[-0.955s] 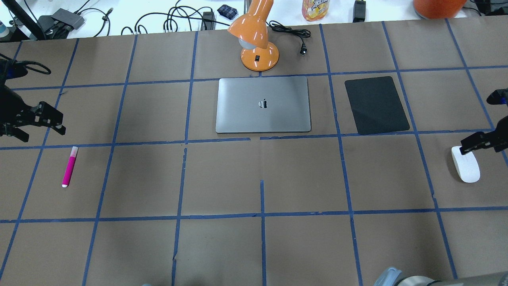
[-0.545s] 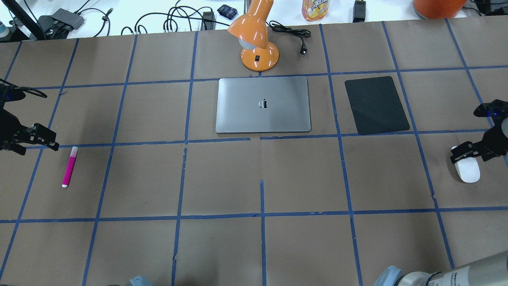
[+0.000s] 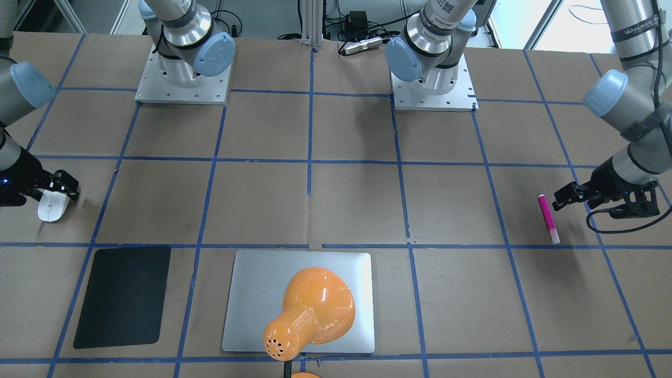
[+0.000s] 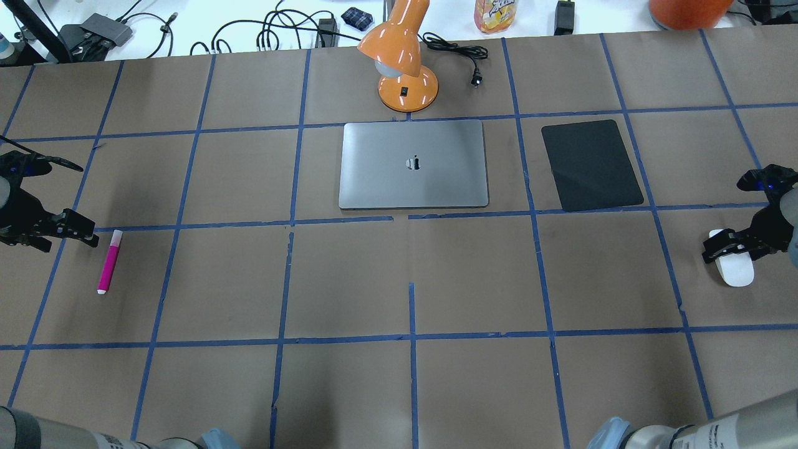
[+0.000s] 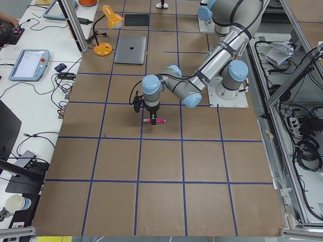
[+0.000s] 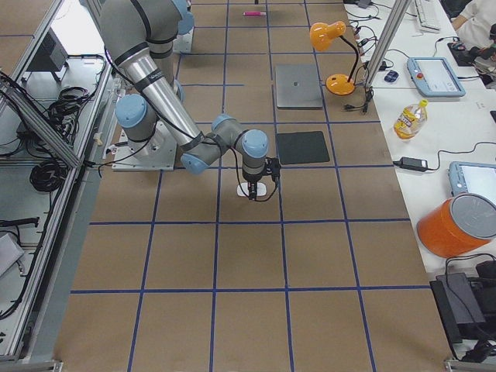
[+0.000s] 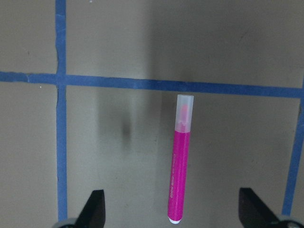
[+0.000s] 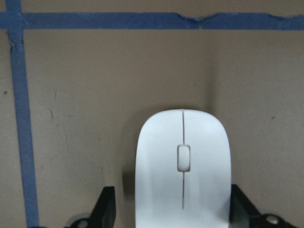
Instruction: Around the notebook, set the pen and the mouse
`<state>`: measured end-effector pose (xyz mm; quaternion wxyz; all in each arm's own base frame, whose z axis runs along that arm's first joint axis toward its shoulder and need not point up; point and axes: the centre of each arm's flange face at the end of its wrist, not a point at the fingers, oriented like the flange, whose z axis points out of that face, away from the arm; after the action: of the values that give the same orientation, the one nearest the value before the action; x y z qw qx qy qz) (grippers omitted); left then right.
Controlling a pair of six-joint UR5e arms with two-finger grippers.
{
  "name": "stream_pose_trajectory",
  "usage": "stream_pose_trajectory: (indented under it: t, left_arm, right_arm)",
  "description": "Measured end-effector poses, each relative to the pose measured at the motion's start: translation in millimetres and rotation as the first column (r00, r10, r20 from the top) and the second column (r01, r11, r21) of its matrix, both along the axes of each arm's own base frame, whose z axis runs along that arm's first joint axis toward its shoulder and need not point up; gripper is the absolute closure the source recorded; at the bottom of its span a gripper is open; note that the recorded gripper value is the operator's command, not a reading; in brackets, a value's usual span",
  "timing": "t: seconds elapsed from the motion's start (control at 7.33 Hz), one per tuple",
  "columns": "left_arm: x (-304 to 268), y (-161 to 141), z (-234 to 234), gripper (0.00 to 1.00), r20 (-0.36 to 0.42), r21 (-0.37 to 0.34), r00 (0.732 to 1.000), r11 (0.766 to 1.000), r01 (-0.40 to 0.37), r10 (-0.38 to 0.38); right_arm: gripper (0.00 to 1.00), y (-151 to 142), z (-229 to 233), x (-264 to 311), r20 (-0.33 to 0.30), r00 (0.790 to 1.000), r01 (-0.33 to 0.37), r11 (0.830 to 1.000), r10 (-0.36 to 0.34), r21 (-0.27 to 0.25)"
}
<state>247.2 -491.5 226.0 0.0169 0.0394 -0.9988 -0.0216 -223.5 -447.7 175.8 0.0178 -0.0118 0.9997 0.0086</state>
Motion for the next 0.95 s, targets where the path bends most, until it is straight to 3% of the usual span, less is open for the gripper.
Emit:
stream_pose_trajectory:
  t: [0.27, 0.68, 0.82, 0.95]
  left_arm:
    - [-8.2, -0.4, -19.8, 0.02, -0.014, 0.021, 1.000, 1.000, -0.021, 0.021]
    - [-11.3, -0.6, -43.7, 0.35, -0.016, 0.025, 1.000, 0.999, -0.021, 0.021]
    - [-11.1, -1.2, -48.0, 0.36, -0.018, 0.027, 1.000, 0.999, -0.020, 0.021]
    - [-10.8, -1.5, -50.7, 0.52, -0.020, 0.029, 1.000, 0.999, -0.019, 0.020]
  right_arm:
    - [0.44, -1.0, 2.3, -0.6, -0.002, 1.000, 0.005, 1.000, -0.005, -0.005]
    - [0.42, -13.3, 26.5, 7.6, -0.023, 1.000, 0.019, 0.999, -0.020, -0.040]
    - [0.42, -32.8, 40.9, 27.7, -0.039, 0.999, 0.013, 0.998, -0.016, -0.064]
    - [0.42, -58.1, 53.5, 57.2, -0.045, 0.999, 0.011, 0.996, -0.015, -0.083]
